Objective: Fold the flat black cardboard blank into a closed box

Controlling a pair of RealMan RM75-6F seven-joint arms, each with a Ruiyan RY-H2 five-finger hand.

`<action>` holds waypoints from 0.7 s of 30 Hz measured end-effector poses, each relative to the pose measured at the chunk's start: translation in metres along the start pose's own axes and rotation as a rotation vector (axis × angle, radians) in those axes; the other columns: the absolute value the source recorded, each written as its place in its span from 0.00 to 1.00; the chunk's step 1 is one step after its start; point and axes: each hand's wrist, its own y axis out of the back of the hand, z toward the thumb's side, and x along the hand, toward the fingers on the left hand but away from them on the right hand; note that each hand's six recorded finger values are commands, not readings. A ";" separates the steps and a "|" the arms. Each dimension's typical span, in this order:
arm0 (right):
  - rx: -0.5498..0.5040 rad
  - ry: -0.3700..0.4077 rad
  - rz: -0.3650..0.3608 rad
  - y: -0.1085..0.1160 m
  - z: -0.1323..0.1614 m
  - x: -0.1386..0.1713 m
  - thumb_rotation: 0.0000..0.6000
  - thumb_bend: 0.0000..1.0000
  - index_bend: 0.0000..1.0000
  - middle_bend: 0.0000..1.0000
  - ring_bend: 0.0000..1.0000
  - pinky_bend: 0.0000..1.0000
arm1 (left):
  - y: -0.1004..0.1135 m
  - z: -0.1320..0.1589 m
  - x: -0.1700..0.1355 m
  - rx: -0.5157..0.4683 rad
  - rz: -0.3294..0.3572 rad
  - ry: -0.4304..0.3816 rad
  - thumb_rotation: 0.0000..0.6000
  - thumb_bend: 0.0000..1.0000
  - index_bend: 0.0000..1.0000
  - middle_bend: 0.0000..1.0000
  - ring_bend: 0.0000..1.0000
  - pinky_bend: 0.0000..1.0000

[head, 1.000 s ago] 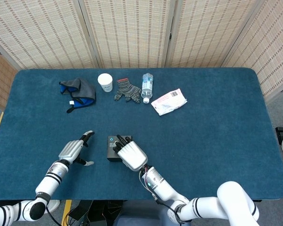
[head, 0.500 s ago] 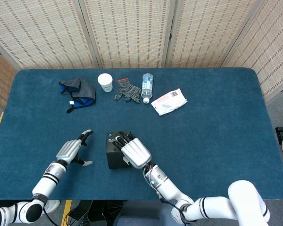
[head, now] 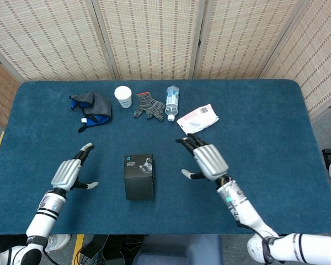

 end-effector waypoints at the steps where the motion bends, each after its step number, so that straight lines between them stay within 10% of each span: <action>1: 0.019 -0.024 -0.012 0.007 -0.014 0.010 1.00 0.22 0.15 0.24 0.12 0.32 | 0.005 -0.003 -0.003 0.015 0.028 0.008 1.00 0.11 0.00 0.00 0.16 0.61; 21: 0.229 -0.373 -0.138 0.047 -0.155 0.159 1.00 0.28 0.19 0.28 0.14 0.32 | 0.048 -0.053 -0.093 0.237 0.350 0.151 1.00 0.11 0.00 0.00 0.13 0.46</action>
